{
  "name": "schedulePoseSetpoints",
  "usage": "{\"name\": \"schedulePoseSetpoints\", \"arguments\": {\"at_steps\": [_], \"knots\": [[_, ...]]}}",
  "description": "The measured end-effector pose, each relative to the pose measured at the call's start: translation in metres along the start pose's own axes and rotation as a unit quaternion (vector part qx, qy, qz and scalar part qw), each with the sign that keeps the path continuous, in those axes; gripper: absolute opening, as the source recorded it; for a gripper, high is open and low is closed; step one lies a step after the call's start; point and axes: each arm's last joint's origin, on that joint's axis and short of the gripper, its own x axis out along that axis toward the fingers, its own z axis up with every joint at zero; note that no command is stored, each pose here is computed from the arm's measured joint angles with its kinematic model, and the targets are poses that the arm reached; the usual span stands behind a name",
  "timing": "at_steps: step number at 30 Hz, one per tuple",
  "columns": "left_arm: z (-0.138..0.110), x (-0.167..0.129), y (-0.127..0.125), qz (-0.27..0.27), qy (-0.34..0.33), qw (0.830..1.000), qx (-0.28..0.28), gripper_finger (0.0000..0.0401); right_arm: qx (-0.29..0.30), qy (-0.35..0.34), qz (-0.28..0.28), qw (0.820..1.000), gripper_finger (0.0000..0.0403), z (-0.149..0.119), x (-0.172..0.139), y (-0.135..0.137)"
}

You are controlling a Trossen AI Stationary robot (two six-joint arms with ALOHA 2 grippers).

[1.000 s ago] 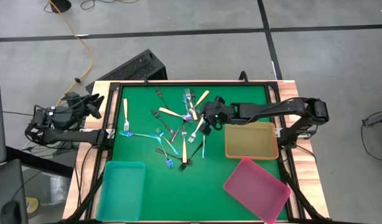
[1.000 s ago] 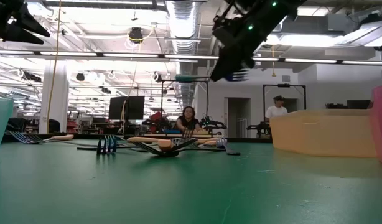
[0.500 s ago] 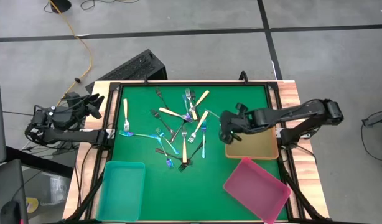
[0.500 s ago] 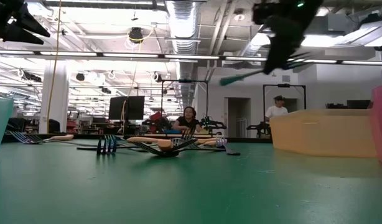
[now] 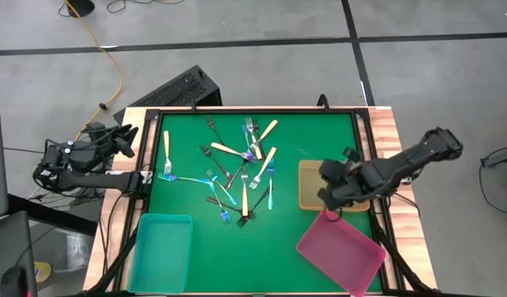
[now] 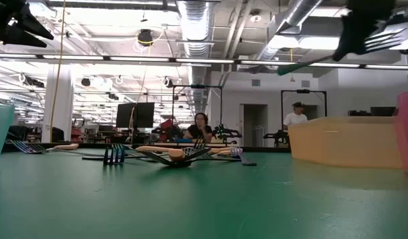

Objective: Sort silverware by color (type)
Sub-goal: Put the blue fork into the orange bin

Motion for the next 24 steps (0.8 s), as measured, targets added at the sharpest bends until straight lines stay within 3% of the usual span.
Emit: {"name": "schedulePoseSetpoints", "arguments": {"at_steps": [7, 24], "knots": [[0.0, 0.0, 0.0, 0.0, 0.0, 1.0, 0.0, 0.0158, 0.008, -0.03, 0.004, 1.0, 0.0038, -0.034, -0.005, -0.003], [0.0, 0.0, 0.0, 0.0, 0.0, 1.0, 0.0, 0.0158, 0.04, -0.036, 0.034, 0.998, 0.0038, -0.111, 0.049, -0.003]]}}
